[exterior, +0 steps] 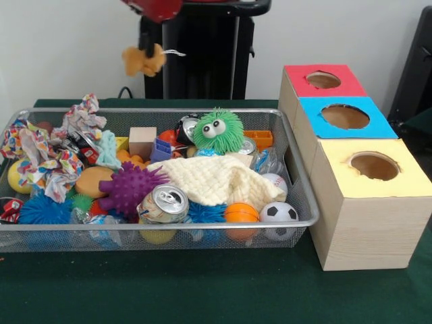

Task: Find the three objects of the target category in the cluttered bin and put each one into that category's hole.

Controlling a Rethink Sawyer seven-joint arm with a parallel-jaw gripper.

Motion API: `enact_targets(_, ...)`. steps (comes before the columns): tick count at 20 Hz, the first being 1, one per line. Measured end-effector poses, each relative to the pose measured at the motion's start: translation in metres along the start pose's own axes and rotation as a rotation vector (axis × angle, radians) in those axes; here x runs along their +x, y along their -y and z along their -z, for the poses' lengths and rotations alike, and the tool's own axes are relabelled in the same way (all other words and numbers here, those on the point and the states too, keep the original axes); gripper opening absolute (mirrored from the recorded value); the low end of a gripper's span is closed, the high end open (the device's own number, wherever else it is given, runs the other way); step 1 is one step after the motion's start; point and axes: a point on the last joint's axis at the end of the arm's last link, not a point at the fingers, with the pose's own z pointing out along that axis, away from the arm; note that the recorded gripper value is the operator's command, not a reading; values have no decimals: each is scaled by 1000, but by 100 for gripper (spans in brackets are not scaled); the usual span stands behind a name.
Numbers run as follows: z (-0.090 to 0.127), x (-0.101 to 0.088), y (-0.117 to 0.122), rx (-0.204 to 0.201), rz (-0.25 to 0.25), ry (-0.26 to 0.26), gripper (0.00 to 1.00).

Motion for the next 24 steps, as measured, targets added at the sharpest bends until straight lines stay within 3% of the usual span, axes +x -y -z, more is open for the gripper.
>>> enact_targets(4,-11,-36,42,5,-4,4,0)
enact_targets(6,-13,-41,47,4,-3,4,0)
enact_targets(7,-19,-58,62,4,14,8,0)
enact_targets(10,-22,-69,68,4,30,13,0)
enact_targets(11,-25,-83,74,0,53,21,0)
enact_targets(15,-29,-106,80,-10,86,35,0)
enact_targets(24,-34,-157,81,-39,172,81,0)
